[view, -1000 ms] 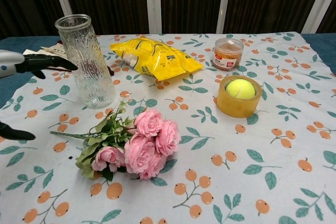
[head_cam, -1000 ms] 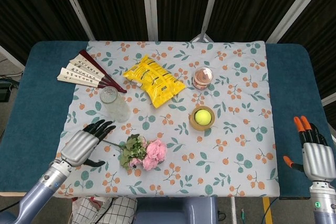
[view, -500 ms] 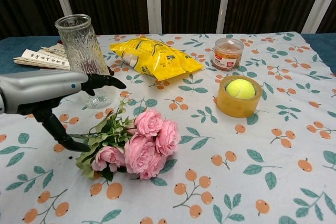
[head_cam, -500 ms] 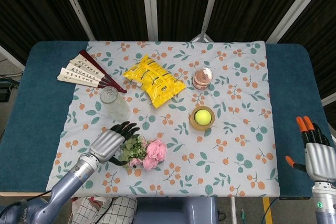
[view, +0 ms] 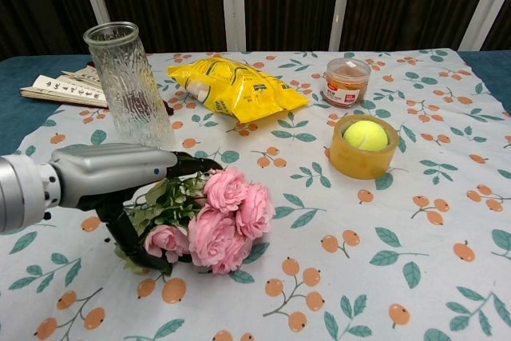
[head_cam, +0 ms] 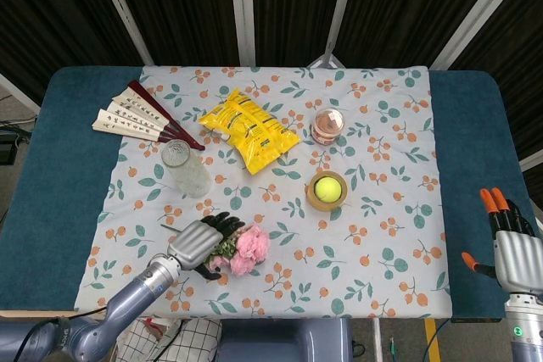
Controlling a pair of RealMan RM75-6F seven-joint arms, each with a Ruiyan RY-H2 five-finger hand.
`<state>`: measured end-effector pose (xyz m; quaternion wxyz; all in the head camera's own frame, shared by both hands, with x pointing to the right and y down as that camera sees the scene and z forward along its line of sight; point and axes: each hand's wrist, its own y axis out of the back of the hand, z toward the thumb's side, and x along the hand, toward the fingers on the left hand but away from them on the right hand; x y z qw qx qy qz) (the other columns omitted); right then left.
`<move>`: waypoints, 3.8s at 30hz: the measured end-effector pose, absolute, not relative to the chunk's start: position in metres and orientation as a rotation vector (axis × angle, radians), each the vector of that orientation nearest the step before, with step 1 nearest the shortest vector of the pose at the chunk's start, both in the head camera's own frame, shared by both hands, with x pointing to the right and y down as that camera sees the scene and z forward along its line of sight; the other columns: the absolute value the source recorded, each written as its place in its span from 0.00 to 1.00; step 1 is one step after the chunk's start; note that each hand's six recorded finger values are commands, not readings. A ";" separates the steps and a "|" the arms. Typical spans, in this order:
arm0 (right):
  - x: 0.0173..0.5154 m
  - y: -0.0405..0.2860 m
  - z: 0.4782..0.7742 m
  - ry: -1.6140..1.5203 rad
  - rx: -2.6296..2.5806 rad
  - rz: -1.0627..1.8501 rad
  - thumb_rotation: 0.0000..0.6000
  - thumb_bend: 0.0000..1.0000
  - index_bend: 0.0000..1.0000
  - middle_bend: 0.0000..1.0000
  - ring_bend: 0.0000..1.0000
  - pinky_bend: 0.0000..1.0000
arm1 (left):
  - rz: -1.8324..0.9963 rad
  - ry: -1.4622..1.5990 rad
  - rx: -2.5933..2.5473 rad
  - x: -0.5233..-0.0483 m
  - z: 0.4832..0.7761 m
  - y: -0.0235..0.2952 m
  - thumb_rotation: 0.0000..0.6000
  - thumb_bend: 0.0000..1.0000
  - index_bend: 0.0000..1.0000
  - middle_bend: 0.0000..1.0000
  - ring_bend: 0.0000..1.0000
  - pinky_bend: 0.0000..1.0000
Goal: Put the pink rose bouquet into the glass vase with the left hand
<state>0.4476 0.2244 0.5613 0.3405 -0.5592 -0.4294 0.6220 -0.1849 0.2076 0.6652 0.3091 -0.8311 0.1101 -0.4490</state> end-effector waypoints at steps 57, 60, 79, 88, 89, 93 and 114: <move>0.448 0.224 0.567 -1.142 -1.487 1.644 1.00 0.16 0.08 0.00 0.01 0.20 | -0.426 1.367 -2.189 -0.192 0.433 0.045 1.00 0.46 0.46 0.49 0.41 0.54; 0.448 0.223 0.567 -1.144 -1.491 1.638 1.00 0.16 0.08 0.00 0.01 0.20 | -0.401 1.444 -2.203 -0.200 0.439 0.036 1.00 0.46 0.46 0.49 0.41 0.54; 0.453 0.222 0.566 -1.170 -1.491 1.634 1.00 0.16 0.08 0.00 0.01 0.20 | -0.468 1.709 -2.285 -0.237 0.531 0.005 1.00 0.45 0.46 0.48 0.41 0.54; 0.454 0.221 0.565 -1.173 -1.493 1.630 1.00 0.16 0.08 0.00 0.01 0.20 | -0.420 1.725 -2.338 -0.223 0.539 0.007 1.00 0.45 0.46 0.48 0.41 0.54; 0.454 0.222 0.565 -1.173 -1.492 1.629 1.00 0.16 0.08 0.00 0.01 0.20 | -0.413 1.727 -2.344 -0.222 0.539 0.007 1.00 0.45 0.46 0.48 0.41 0.54; 0.454 0.221 0.564 -1.181 -1.490 1.624 1.00 0.16 0.08 0.00 0.01 0.20 | -0.391 1.726 -2.338 -0.218 0.532 0.006 1.00 0.45 0.46 0.48 0.41 0.54; 0.455 0.221 0.565 -1.182 -1.496 1.626 1.00 0.16 0.08 0.00 0.01 0.20 | -0.386 1.767 -2.333 -0.215 0.528 0.003 1.00 0.44 0.46 0.47 0.40 0.54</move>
